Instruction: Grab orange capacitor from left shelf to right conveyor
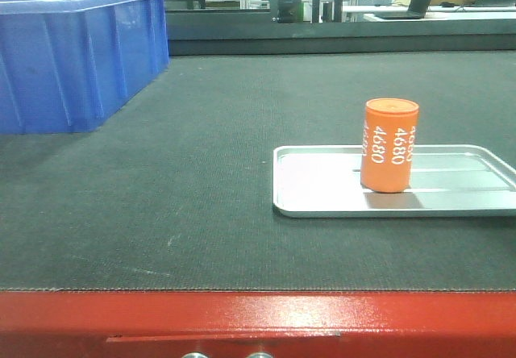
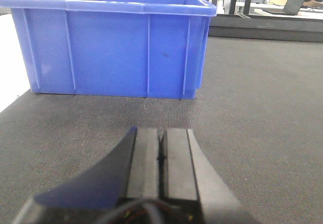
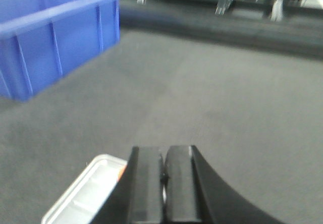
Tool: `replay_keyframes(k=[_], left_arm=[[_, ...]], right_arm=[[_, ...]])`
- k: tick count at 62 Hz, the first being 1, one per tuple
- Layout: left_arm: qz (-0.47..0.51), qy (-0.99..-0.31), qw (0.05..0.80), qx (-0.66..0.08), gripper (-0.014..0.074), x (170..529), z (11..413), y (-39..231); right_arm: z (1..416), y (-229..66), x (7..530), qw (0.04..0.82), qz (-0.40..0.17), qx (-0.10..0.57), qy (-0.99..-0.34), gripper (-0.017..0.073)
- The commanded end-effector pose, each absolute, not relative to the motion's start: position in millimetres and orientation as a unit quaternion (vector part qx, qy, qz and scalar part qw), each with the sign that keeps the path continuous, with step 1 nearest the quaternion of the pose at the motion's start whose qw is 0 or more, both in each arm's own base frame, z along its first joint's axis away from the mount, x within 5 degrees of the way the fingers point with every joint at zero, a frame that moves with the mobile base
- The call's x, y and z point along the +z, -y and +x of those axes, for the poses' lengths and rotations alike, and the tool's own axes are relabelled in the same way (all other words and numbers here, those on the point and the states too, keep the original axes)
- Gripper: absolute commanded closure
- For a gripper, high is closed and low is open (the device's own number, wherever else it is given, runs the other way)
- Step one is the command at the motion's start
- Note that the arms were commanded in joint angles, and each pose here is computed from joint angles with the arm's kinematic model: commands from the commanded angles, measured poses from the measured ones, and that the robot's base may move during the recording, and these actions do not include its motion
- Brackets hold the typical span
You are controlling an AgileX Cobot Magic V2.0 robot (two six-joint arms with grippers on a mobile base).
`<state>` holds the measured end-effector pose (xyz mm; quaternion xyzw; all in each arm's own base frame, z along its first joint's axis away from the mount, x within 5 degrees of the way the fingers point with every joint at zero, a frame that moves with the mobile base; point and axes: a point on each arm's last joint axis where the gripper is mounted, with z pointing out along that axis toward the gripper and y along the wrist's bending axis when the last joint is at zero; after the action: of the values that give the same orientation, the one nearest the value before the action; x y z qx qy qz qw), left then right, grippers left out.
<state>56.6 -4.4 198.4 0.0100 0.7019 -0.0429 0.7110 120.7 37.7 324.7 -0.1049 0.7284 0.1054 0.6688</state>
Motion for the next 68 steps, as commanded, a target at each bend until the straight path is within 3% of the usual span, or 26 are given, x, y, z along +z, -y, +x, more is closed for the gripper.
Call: replay_keyframes(k=[1, 47, 68], left_arm=[[0.007, -0.666, 0.745, -0.045, 0.072, 208.0, 55.0, 3.8], [0.007, -0.666, 0.745, -0.045, 0.072, 208.0, 55.0, 3.8], [0.007, -0.666, 0.745, -0.045, 0.072, 208.0, 55.0, 3.8]], right_arm=[[106.4, -33.1, 349.6, 0.72, -0.099, 0.112, -0.677, 0.0524], [94.7, -27.8, 351.8, 0.735, -0.092, 0.109, -0.662, 0.0522], [66.8, -1.6, 296.0, 0.741, 0.017, 0.037, -0.67, 0.0522]])
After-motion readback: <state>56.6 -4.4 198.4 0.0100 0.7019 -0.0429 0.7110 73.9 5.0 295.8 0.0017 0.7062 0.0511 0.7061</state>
